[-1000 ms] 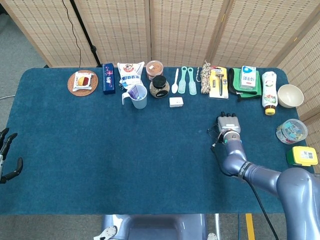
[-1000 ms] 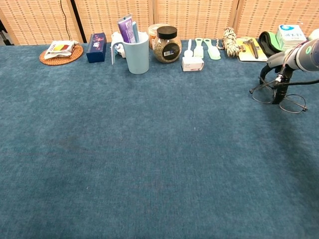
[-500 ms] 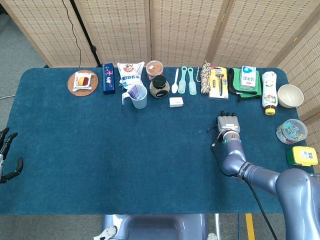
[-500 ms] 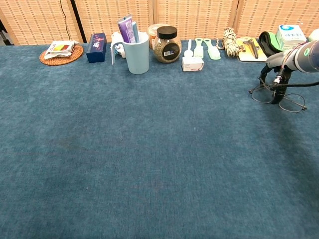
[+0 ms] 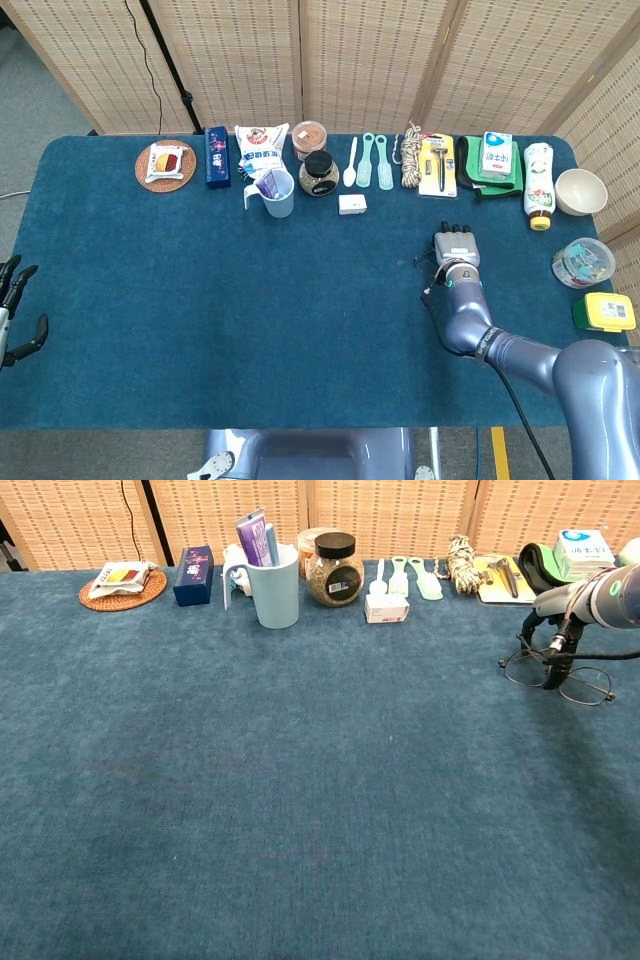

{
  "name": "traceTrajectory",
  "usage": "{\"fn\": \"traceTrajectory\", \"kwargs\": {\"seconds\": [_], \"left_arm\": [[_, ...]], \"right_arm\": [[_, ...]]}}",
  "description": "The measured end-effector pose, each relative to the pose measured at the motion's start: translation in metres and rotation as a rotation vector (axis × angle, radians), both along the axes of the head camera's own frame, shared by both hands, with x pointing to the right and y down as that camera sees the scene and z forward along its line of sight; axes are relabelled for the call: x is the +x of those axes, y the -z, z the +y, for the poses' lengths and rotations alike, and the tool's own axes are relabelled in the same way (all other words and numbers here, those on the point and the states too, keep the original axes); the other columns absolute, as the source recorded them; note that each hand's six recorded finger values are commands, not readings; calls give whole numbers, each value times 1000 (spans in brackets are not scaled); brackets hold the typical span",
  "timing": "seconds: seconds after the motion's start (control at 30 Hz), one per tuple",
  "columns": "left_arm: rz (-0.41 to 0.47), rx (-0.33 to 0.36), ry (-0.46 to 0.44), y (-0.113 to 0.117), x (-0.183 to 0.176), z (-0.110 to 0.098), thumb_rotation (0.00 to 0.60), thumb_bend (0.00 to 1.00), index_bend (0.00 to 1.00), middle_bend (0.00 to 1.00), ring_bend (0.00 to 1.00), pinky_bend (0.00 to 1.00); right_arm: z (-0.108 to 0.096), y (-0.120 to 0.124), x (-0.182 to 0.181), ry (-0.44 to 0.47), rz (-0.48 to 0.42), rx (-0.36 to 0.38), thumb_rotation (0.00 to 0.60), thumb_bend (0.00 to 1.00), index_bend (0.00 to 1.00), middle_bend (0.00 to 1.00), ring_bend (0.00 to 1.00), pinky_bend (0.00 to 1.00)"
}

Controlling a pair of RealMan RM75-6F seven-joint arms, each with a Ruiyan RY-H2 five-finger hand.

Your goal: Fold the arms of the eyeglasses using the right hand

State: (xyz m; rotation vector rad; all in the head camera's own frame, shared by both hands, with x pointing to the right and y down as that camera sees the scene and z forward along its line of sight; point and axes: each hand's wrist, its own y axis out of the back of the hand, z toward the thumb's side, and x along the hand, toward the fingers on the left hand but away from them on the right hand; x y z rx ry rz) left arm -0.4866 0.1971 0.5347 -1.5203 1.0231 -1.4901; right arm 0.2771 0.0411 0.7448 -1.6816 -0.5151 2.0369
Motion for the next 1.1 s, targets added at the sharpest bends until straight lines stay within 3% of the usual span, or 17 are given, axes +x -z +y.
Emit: {"fn": "traceTrajectory", "kwargs": {"seconds": [0.8, 1.1], "left_arm": [[2, 0, -9, 1, 3, -1, 384, 503, 122, 0, 0, 43], [6, 1, -16, 1, 6, -1, 385, 503, 122, 0, 0, 43]], "right_arm": [[6, 3, -1, 1, -35, 37, 600, 243, 562, 90, 0, 0], [9, 7, -3, 8, -47, 37, 600, 244, 456, 49, 0, 0]]}}
